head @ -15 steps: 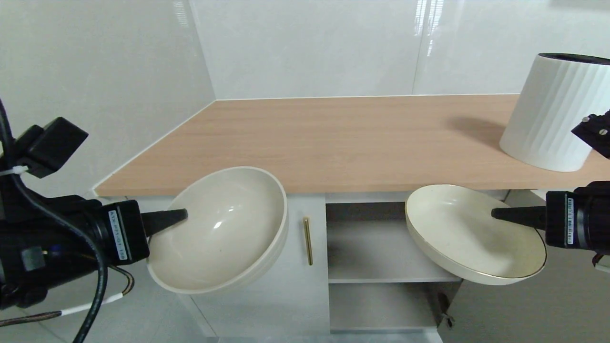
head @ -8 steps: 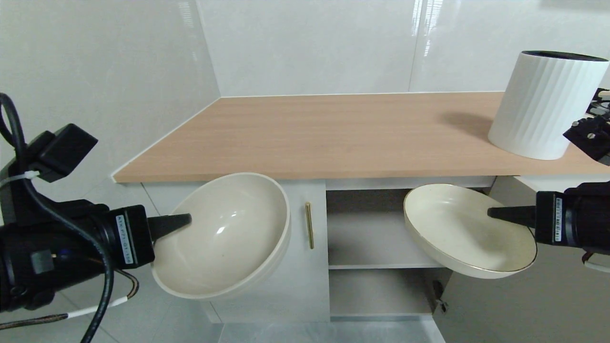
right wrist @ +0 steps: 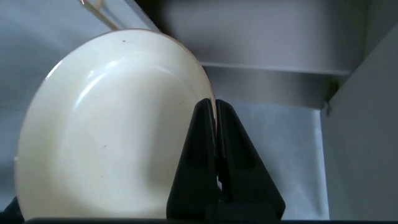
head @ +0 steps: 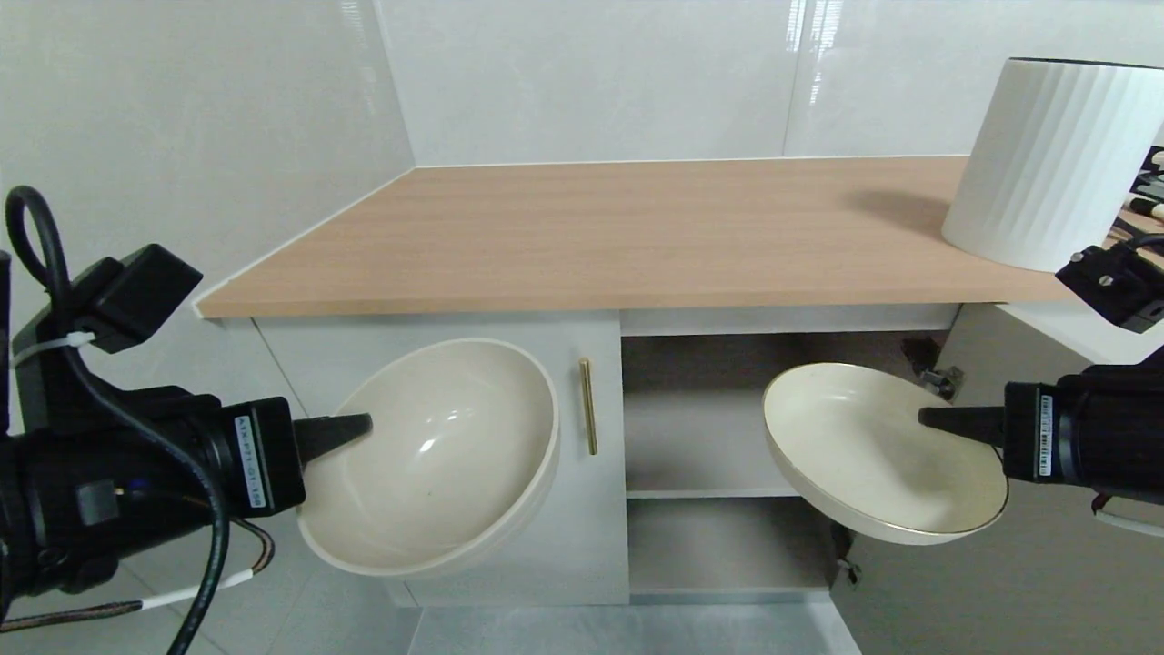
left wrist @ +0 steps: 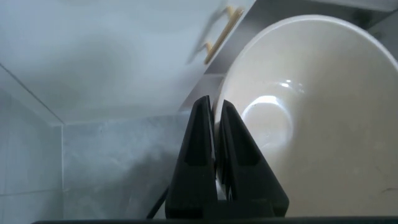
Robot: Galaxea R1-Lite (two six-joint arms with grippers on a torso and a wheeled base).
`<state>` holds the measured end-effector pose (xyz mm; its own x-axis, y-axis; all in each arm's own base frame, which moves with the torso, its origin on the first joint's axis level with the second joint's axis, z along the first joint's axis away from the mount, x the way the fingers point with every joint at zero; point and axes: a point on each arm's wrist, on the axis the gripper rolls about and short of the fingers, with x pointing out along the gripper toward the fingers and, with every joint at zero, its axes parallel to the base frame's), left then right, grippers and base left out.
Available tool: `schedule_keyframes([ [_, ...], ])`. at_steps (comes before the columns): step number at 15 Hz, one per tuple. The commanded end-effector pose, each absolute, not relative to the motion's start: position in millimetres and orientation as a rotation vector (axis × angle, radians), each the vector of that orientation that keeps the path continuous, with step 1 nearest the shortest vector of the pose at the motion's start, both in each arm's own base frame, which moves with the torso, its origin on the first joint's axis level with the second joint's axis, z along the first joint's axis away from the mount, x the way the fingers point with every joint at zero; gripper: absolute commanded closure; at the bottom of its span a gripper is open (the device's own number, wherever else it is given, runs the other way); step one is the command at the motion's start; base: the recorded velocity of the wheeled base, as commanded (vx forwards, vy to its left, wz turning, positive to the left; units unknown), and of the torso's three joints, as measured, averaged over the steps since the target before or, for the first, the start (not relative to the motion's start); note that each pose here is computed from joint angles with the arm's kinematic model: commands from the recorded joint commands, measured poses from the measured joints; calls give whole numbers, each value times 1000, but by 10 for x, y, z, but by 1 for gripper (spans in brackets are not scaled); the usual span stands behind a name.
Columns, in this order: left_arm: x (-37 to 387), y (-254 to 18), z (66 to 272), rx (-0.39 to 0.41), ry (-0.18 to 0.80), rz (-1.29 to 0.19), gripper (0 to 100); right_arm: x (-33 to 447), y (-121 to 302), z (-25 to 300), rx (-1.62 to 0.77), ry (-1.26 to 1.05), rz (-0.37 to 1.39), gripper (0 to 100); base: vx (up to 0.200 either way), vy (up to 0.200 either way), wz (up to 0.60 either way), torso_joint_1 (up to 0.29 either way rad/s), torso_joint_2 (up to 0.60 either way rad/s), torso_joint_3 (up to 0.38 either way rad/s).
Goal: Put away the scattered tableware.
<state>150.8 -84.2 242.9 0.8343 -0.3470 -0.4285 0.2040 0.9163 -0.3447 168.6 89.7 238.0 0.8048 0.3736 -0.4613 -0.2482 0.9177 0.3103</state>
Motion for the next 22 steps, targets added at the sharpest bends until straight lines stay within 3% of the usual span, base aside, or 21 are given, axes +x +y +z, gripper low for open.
schedule_keyframes([
  [1, 1515, -846, 2424, -292, 509, -295, 100, 1691, 900, 2367, 239, 547, 335, 100, 0, 0, 0, -129, 447, 315],
  [5, 1518, -848, 2421, -292, 510, -295, 100, 1710, 910, 2345, 236, 557, 333, 100, 0, 0, 0, -73, 378, 289],
  [12, 1531, -855, 2406, -289, 518, -294, 100, 1862, 993, 2172, 195, 624, 325, 100, 0, 0, 0, -8, 28, 21],
  [16, 1605, -901, 2315, -275, 562, -290, 100, 2337, 1231, 1719, 110, 740, 304, 100, 0, 0, 0, 0, 0, 0],
  [20, 1655, -938, 2272, -280, 595, -314, 100, 3351, 1529, 948, 106, 823, 206, 100, 0, 0, 0, 0, 0, 0],
  [22, 1664, -943, 2263, -278, 600, -313, 100, 3661, 1588, 726, 123, 794, 121, 100, 0, 0, 0, 0, 0, 0],
])
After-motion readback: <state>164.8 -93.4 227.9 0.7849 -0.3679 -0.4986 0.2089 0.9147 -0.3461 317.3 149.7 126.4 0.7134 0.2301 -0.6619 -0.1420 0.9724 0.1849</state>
